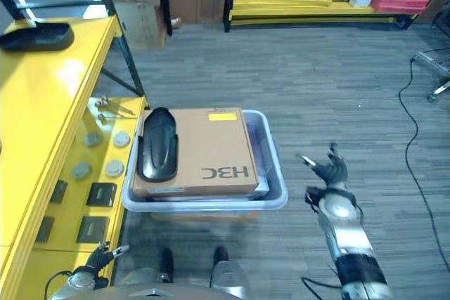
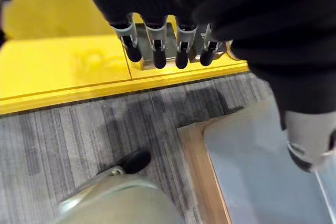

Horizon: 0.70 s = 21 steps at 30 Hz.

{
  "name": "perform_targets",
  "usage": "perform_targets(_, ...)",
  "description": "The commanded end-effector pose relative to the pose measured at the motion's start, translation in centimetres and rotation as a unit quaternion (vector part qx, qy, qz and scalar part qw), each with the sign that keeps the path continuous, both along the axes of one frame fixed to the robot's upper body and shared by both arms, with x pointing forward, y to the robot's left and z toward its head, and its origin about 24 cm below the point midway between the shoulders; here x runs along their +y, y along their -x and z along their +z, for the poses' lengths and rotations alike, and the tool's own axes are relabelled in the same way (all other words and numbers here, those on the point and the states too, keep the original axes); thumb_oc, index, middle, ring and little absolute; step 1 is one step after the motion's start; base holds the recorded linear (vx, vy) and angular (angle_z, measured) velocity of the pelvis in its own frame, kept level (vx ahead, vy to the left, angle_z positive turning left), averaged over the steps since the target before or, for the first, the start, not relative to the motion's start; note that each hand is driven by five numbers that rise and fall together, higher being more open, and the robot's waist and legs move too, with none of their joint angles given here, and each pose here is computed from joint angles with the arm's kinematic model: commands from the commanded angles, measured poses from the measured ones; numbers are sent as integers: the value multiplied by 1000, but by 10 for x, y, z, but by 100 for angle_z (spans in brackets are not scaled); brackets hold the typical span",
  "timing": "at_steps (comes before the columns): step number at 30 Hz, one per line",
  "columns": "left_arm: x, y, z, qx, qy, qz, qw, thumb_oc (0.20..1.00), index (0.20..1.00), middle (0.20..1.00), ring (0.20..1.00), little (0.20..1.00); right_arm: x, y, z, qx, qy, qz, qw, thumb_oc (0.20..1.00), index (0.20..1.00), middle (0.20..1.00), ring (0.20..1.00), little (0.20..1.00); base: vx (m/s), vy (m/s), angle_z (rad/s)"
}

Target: Move parts from the plastic box to the shelf.

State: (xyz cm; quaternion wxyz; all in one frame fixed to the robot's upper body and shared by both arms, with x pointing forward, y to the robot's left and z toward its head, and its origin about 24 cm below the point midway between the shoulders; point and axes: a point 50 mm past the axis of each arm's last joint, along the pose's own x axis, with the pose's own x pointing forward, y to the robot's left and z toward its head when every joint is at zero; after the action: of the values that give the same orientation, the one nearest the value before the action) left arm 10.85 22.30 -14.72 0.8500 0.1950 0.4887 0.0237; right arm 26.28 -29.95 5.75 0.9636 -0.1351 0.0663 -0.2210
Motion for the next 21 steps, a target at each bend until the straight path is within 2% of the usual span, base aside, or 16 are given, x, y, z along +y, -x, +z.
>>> perform_targets(1, 23, -6, 8, -18, -70, -26, 997, 1000, 1000, 1000, 1000, 1000, 14, -29, 21, -9, 41, 35, 998, 1000, 1000, 1000, 1000, 1000, 28, 44, 14)
perform_targets(10, 29, 22, -4, 49, -90, -59, 993, 1000, 1000, 1000, 1000, 1000, 37, -70, 12, 61, 27, 11, 998, 1000, 1000, 1000, 1000, 1000, 13, 16, 28)
perform_targets(21, 32, 15, -2, 38, -82, -59, 994, 1000, 1000, 1000, 1000, 1000, 35, -70, -16, 126, 35, -30, 991, 1000, 1000, 1000, 1000, 1000, -25, 33, 17)
